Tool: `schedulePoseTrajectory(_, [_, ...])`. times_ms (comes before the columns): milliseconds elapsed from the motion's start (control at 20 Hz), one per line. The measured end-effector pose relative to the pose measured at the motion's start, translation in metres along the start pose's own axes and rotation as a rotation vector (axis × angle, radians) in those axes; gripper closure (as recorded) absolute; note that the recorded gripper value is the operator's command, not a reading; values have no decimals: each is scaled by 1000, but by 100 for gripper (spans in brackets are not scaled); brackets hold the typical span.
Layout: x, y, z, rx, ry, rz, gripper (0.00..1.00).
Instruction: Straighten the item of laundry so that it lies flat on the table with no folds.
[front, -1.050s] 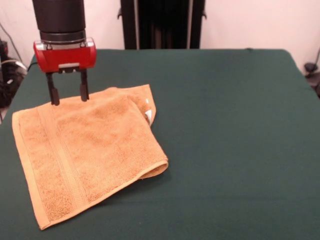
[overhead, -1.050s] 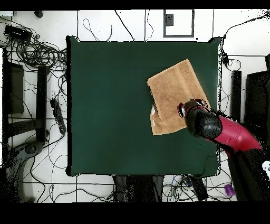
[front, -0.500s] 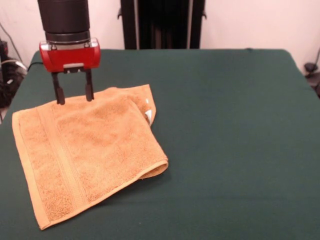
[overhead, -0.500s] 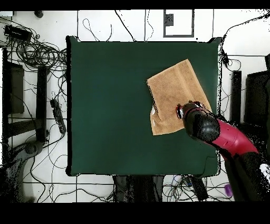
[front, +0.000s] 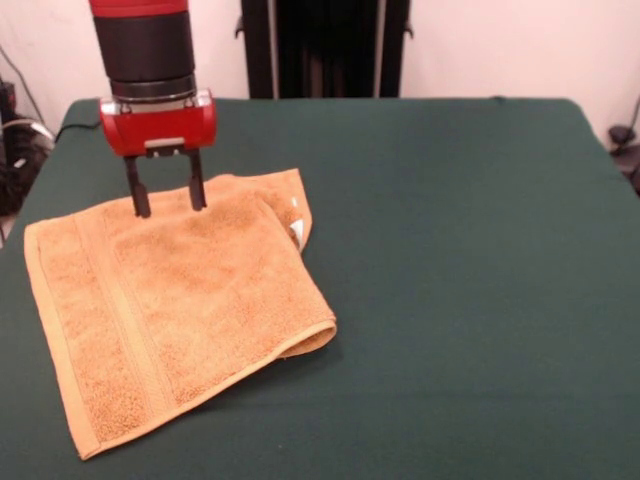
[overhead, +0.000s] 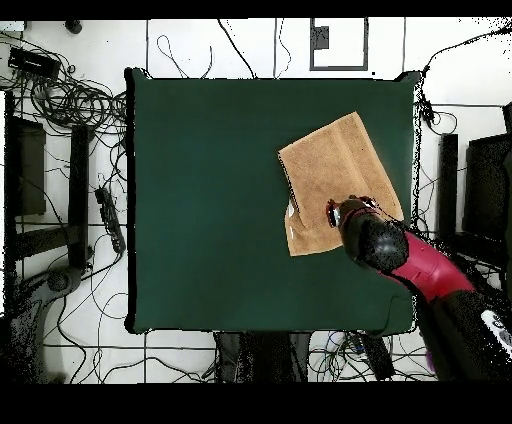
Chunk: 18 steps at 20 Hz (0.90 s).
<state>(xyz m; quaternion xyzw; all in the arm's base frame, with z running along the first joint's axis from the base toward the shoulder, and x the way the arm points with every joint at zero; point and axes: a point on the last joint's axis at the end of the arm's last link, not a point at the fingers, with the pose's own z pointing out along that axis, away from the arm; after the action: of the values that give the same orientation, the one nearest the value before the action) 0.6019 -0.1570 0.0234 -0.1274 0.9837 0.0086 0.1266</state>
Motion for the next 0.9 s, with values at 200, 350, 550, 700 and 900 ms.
schedulePoseTrajectory(200, [3, 14, 2, 0, 4, 8, 0])
schedulePoseTrajectory(350, [4, 25, 2, 0, 12, 10, 0])
schedulePoseTrajectory(550, [4, 45, 2, 1, 24, 19, 0])
schedulePoseTrajectory(700, [-1, 65, -1, 4, 19, 58, 0])
schedulePoseTrajectory(900, [-4, 87, 1, 6, 5, 131, 0])
